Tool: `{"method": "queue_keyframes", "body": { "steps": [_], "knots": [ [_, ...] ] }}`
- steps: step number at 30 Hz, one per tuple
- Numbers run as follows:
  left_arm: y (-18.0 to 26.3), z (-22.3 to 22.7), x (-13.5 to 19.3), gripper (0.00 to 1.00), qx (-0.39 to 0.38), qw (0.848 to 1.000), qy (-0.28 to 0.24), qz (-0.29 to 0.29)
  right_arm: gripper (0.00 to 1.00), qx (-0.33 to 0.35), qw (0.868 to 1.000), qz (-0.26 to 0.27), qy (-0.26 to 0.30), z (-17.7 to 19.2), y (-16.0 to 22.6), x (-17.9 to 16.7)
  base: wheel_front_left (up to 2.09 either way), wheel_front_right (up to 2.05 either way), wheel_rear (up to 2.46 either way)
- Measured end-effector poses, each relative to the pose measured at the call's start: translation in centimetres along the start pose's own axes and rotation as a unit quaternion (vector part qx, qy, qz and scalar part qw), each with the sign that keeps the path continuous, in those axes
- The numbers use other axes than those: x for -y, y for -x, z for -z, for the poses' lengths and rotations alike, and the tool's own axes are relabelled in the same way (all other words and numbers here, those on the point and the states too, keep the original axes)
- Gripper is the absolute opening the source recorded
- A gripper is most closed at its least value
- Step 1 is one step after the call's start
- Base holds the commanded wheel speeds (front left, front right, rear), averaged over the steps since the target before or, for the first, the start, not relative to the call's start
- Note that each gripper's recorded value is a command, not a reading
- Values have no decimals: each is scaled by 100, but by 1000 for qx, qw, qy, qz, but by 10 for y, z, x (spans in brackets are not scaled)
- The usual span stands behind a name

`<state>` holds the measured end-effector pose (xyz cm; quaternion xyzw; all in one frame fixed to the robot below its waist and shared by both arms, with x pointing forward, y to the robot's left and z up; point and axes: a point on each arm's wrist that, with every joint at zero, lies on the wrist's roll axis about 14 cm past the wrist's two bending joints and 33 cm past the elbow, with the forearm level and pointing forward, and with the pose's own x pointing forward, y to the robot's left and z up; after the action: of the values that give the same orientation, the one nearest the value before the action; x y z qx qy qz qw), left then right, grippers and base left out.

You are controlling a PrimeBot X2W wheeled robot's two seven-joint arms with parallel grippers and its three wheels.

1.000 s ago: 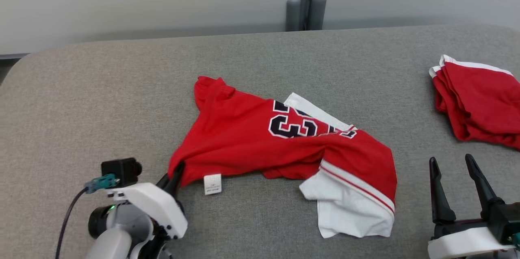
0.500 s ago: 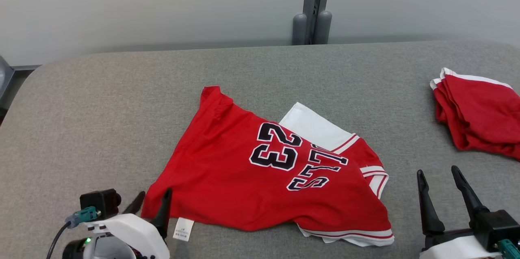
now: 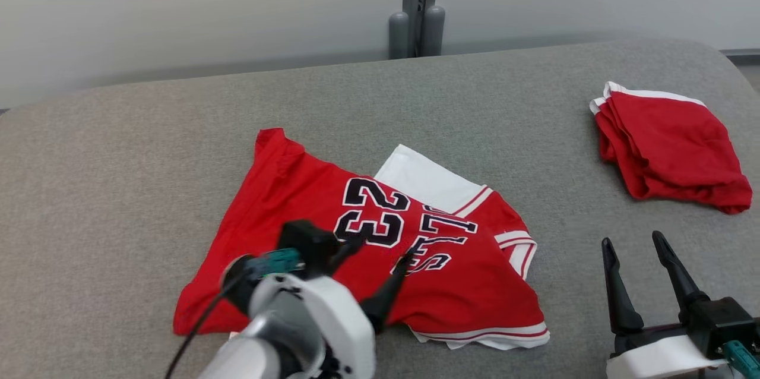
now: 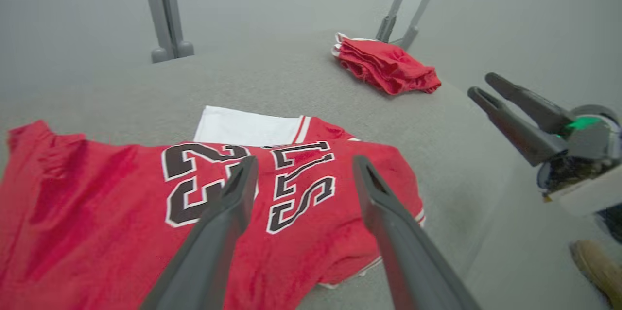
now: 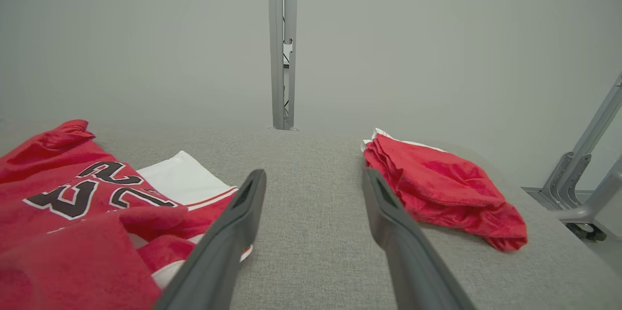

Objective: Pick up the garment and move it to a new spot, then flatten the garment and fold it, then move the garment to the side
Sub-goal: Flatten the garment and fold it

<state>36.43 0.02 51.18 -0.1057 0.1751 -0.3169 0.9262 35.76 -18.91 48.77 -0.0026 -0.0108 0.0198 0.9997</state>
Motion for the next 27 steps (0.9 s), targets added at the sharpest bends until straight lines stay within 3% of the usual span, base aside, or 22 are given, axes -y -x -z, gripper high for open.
{"method": "queue_keyframes", "body": {
  "steps": [3, 6, 11, 16, 18, 21, 27],
  "knots": [
    [-25, 9, 44, 100, -33, 996, -13, 77, 100, -4, 1000, 16, -1, 2, 1, 10, 0, 0, 0],
    [-44, 30, 66, 100, -85, 988, -36, 123, 100, -4, 1000, 24, -2, 2, 0, 15, 0, 0, 0],
    [-67, 61, 80, 100, -146, 974, -76, 156, 100, -7, 999, 49, -3, 3, 3, 31, 0, 0, 0],
    [-76, 99, 71, 100, -210, 963, -71, 153, 100, -18, 998, 66, -2, 10, 3, 42, 0, 0, 0],
    [-78, 108, 68, 0, -220, 961, -69, 152, 100, -22, 997, 71, -2, 12, 4, 44, 0, 0, 0],
    [-83, 107, 65, 0, -211, 963, -64, 152, 100, -24, 997, 72, -4, 13, 3, 45, 0, 0, 0],
    [-108, 45, 41, 0, -93, 990, -3, 104, 100, -22, 998, 65, -5, 13, -2, 41, 0, 0, 0]
  ]
}}
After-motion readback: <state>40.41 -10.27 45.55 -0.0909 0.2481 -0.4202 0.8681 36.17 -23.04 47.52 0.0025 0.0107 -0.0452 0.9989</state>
